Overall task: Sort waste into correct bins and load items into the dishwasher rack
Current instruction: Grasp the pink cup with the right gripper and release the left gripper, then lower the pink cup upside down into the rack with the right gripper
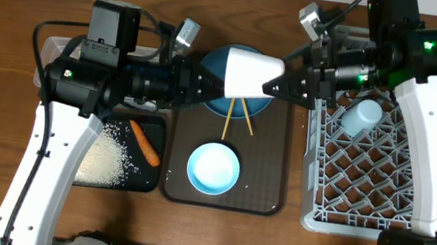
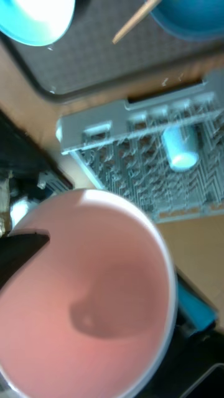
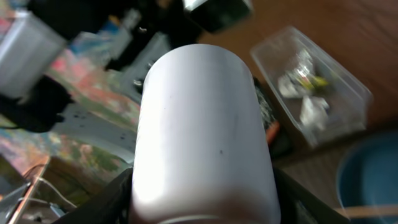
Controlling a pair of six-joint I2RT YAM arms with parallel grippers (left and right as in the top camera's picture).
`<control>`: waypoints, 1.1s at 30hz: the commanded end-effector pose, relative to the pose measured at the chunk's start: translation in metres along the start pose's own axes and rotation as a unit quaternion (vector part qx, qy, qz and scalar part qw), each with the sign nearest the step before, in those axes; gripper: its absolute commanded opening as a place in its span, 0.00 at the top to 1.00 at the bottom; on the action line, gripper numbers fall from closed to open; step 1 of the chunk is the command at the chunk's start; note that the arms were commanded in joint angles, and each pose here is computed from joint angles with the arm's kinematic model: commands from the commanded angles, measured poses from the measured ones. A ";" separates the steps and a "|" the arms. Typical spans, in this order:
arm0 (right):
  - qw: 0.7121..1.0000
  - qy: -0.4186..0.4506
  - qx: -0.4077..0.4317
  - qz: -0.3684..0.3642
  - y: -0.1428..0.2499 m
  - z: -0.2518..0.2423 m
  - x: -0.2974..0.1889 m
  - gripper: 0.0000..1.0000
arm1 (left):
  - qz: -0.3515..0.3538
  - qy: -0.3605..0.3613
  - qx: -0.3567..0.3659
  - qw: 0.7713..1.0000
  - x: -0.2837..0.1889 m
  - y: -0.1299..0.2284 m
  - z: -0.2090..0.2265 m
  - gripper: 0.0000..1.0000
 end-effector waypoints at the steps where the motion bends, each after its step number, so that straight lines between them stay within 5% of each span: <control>1: 0.997 0.056 0.046 0.010 0.002 -0.010 -0.007 0.66 | -0.020 -0.070 -0.001 0.997 0.001 -0.004 0.021 0.54; 13: 0.960 0.206 0.190 0.020 0.024 -0.049 -0.047 0.71 | -0.048 -0.147 -0.001 0.988 -0.003 -0.011 0.040 0.48; 18: 0.878 0.362 0.311 0.038 0.055 -0.072 -0.085 0.71 | -0.060 -0.210 -0.011 0.976 -0.009 -0.011 0.055 0.32; 23: 0.803 0.452 0.384 0.053 0.079 -0.073 -0.109 0.71 | -0.064 -0.231 -0.013 0.971 -0.011 -0.011 0.060 0.27; 28: 0.768 0.494 0.405 0.052 0.086 -0.074 -0.119 0.72 | -0.064 -0.231 -0.013 0.971 -0.011 -0.011 0.060 0.19; 33: 0.765 0.495 0.408 0.051 0.087 -0.071 -0.117 0.75 | -0.065 -0.231 -0.013 0.971 -0.011 -0.011 0.060 0.10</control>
Point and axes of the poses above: each gripper's point midway between its finger pads, its own x axis out along the fingers, its own z axis along the line the jaws close on, y = z × x, the point moved 5 cm from there along -x, back along the fingers, and after that the axes turned 9 degrees about x, right-handed, at the moved point
